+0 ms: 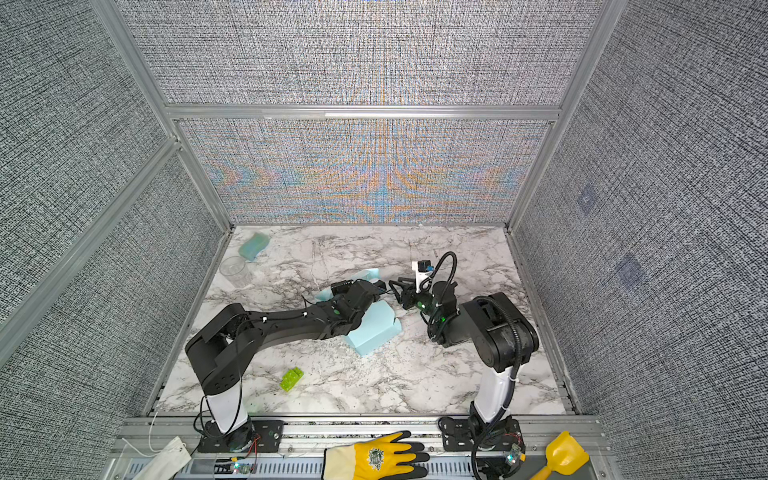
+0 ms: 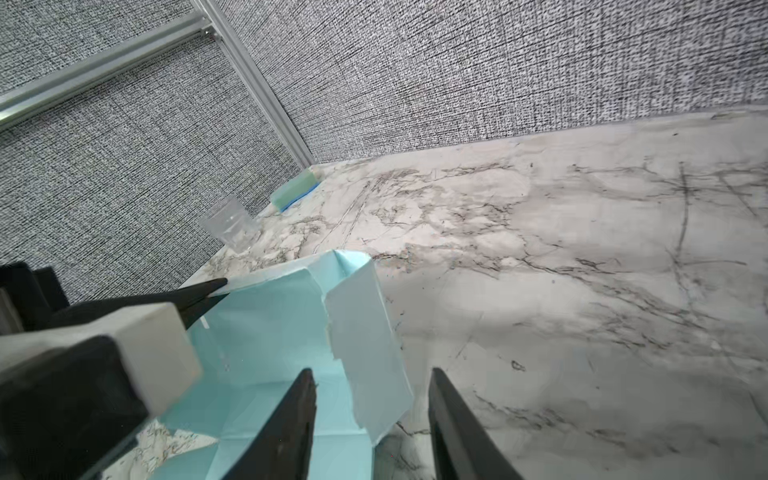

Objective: Fold the paper box

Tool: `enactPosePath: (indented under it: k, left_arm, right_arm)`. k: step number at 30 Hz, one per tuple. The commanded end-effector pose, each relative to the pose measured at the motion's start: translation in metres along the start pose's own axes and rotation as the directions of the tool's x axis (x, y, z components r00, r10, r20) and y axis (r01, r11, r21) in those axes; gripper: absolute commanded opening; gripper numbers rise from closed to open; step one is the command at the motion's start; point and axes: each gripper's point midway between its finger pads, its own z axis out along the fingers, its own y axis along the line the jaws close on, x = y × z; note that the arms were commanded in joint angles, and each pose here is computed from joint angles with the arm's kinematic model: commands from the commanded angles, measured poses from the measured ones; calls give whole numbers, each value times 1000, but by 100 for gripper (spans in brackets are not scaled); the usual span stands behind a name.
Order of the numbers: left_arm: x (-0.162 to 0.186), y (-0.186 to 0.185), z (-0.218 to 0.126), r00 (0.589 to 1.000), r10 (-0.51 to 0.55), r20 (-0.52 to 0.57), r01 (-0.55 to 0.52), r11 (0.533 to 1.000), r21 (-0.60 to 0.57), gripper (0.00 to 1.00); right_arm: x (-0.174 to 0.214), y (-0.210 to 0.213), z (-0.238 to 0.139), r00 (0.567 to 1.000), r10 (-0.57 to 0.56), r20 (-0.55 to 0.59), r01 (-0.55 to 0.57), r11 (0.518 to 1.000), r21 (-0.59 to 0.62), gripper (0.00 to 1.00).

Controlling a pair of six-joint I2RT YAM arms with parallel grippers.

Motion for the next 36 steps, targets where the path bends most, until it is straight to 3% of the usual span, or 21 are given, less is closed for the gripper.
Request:
enactPosePath:
  k: [1, 12, 21, 36]
  left_arm:
    - [-4, 9, -2, 1000, 14, 2, -14, 998, -59, 0]
    - [-5, 7, -7, 999, 46, 26, -43, 993, -106, 0]
    - [-5, 6, -8, 998, 48, 38, -43, 992, -119, 0]
    - [-6, 6, -11, 998, 21, 55, -16, 995, -95, 0]
  right_arm:
    - [10, -3, 8, 997, 51, -56, -54, 997, -49, 46]
    - [31, -8, 36, 983, 76, -167, -97, 988, -118, 46]
    - [53, 9, 49, 967, -18, -253, -15, 992, -129, 46]
    - [54, 19, 50, 969, -99, -226, 76, 991, -108, 46]
